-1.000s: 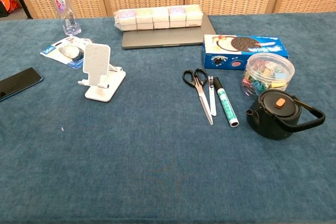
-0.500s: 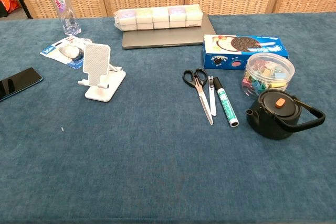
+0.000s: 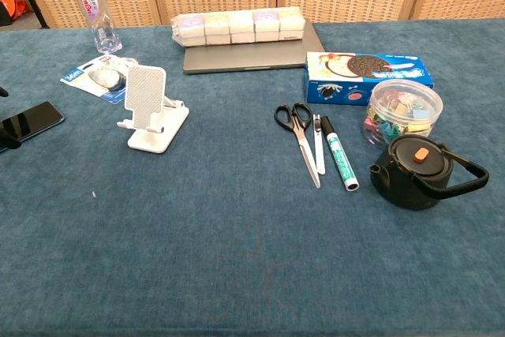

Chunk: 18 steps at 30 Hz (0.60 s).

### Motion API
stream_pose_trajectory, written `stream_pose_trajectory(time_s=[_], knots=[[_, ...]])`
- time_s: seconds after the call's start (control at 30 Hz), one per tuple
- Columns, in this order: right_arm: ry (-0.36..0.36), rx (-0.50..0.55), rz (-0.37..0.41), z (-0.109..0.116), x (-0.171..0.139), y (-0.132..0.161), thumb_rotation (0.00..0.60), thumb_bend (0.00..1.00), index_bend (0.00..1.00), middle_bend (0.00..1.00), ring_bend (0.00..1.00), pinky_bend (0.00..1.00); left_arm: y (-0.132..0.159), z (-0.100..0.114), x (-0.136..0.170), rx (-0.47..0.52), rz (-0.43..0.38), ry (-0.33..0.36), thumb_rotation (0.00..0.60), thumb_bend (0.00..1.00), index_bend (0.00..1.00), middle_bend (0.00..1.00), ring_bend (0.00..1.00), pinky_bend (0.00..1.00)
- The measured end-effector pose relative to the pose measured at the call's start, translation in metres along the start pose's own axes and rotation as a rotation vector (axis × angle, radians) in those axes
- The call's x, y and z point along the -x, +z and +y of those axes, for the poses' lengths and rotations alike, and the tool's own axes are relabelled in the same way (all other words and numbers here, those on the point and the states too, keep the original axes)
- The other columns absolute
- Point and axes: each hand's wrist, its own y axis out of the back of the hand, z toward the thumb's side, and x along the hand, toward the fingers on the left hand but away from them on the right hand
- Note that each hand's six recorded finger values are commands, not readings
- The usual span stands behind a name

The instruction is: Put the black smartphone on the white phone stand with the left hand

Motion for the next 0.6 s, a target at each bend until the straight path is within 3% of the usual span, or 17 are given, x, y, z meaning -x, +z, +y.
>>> stream_pose_trajectory(time_s=[0.07, 0.4, 0.6], knots=[[0.0, 0.002, -0.002, 0.0, 0.0, -0.001, 0.6, 0.0, 0.0, 0.0, 0.0, 0.0, 0.001, -0.002, -0.001, 0.002, 0.002, 0.001, 0.6, 0.13, 0.21, 0.03, 0.04, 0.21], [0.006, 0.008, -0.003, -0.001, 0.002, 0.001, 0.6, 0.0, 0.0, 0.0, 0.0, 0.0, 0.004, -0.01, -0.002, 0.013, 0.016, 0.029, 0.6, 0.13, 0.26, 0.05, 0.08, 0.25], [0.012, 0.02, -0.007, 0.0, 0.0, -0.002, 0.6, 0.0, 0.0, 0.0, 0.0, 0.0, 0.002, -0.016, -0.003, 0.009, 0.034, 0.044, 0.6, 0.15, 0.35, 0.12, 0.14, 0.31]])
